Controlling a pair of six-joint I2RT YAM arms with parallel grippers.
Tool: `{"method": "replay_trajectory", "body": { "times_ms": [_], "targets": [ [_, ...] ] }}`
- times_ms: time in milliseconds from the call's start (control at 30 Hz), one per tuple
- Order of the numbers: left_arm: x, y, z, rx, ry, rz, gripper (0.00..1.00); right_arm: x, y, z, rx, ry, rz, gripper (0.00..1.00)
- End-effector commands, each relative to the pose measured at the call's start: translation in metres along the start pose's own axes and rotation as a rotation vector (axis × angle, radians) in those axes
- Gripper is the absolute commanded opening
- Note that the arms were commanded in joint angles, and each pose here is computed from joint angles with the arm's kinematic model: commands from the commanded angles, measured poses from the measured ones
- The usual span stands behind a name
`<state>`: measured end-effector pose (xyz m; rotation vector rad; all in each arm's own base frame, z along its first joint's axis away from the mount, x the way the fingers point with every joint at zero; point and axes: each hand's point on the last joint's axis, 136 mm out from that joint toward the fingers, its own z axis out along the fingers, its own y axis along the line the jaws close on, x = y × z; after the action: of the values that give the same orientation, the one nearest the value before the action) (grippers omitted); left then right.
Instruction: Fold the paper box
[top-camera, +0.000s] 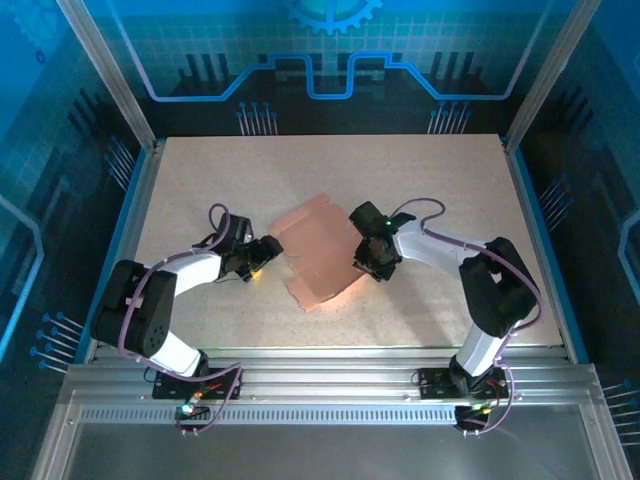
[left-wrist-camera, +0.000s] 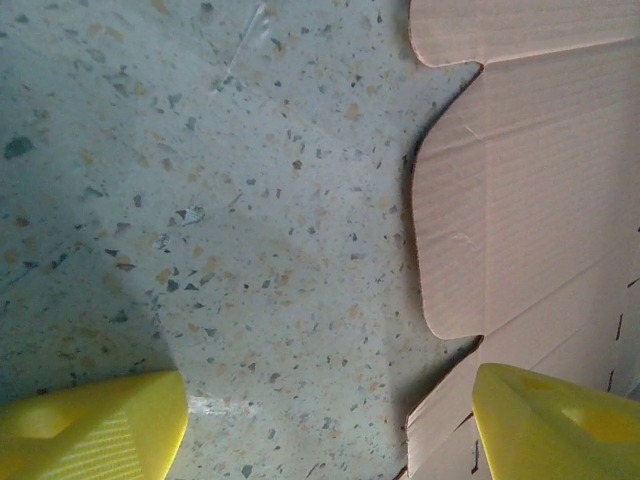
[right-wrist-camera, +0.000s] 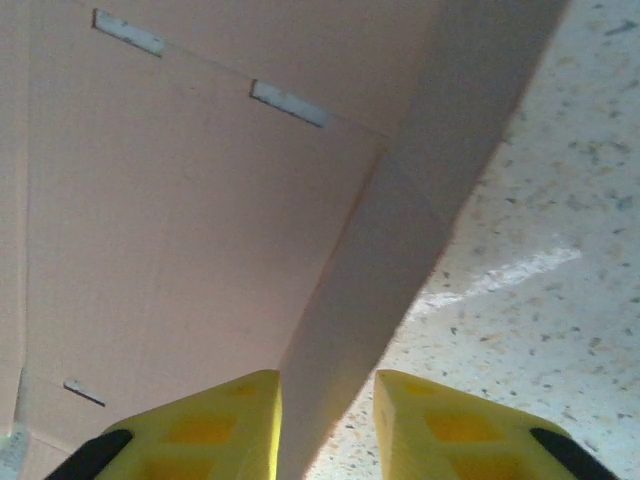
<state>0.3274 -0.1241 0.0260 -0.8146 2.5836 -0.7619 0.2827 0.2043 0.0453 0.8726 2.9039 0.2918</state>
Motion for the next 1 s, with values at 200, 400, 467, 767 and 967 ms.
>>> {"method": "replay_trajectory", "body": {
  "times_ms": [200,400,467,767,967],
  "targets": [
    [0.013,-0.013,0.027,0.085,0.051,0.031,0.78,0.006,-0.001,0.016,0.066,0.062,0.074,0.23],
    [0.014,-0.010,0.027,0.082,0.049,0.038,0.78,0.008,0.000,0.025,0.080,0.084,0.078,0.14],
    [0.015,-0.009,0.028,0.083,0.046,0.036,0.78,0.007,0.000,0.026,0.080,0.087,0.083,0.09],
    [0.011,-0.009,0.012,0.121,-0.047,0.043,0.92,-0.006,-0.013,0.016,0.090,0.018,0.091,0.00],
    [0.025,0.006,0.010,0.095,-0.064,0.024,0.93,-0.006,-0.008,0.020,0.099,0.049,0.048,0.33]
  ]
}}
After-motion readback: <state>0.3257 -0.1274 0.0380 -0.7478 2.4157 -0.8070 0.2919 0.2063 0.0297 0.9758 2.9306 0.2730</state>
